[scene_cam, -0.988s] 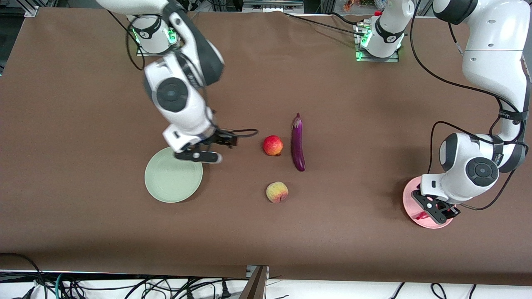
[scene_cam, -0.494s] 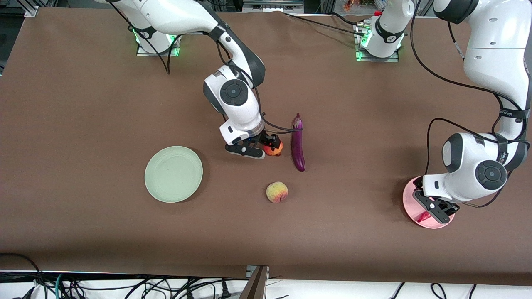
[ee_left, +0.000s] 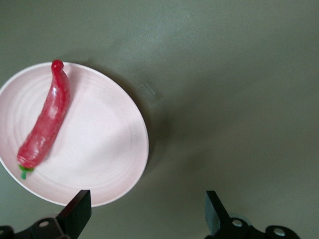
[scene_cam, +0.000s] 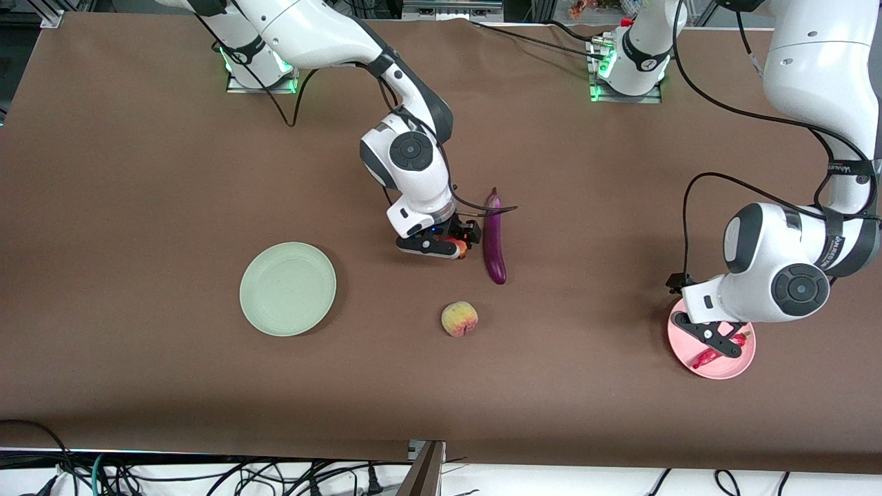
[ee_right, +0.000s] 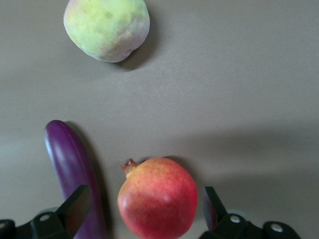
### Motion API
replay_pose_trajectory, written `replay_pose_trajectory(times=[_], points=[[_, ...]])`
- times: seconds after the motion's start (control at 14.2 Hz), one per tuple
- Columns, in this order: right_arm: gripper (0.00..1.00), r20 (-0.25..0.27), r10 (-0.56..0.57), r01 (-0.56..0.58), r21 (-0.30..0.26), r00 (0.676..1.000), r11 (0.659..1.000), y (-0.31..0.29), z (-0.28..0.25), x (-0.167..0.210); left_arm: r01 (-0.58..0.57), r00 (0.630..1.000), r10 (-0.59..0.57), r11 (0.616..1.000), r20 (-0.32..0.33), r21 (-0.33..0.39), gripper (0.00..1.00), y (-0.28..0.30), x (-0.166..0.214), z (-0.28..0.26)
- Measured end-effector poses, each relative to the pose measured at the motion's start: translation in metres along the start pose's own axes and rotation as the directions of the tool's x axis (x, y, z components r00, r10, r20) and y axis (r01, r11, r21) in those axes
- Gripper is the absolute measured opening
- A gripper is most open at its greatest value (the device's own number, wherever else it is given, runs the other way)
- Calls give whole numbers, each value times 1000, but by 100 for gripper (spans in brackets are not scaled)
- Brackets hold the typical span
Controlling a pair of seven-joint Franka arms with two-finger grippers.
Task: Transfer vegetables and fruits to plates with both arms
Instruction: 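Carry the pomegranate to the green plate while the left gripper grasps the eggplant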
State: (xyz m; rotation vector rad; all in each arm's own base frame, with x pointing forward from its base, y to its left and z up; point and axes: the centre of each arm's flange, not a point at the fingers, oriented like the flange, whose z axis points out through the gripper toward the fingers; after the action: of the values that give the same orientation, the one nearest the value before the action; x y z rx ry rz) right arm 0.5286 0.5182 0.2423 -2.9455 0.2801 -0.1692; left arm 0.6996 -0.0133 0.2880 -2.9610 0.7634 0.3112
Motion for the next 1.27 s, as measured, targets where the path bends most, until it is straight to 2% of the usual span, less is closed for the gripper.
replay_pose_trajectory(times=[0.35, 0.64, 0.78, 0.85, 0.99, 1.13, 1.27], points=[[100, -15, -50, 49, -36, 999, 998, 3, 21, -7, 232, 972, -230, 972, 44, -41, 100, 47, 13, -7], [100, -11, -67, 67, -36, 998, 997, 2, 40, -19, 432, 901, -428, 899, 63, -67, 100, 95, 27, -20], [95, -7, -74, 74, -38, 997, 997, 0, 45, -24, 499, 866, -493, 859, 80, -113, 100, 120, 34, -25], [86, -9, -75, 75, -37, 997, 997, 0, 45, -24, 519, 855, -511, 844, 88, -137, 100, 126, 35, -26], [86, -14, -74, 74, -37, 997, 997, 0, 44, -21, 552, 834, -543, 811, 101, -195, 100, 130, 38, -26], [86, -30, -63, 62, -38, 998, 997, 3, 36, -8, 587, 807, -577, 762, 123, -274, 100, 132, 42, -26], [86, -25, -64, 61, -84, 998, 995, 16, 8, 23, 614, 782, -603, 706, 154, -353, 100, 135, 47, -24]])
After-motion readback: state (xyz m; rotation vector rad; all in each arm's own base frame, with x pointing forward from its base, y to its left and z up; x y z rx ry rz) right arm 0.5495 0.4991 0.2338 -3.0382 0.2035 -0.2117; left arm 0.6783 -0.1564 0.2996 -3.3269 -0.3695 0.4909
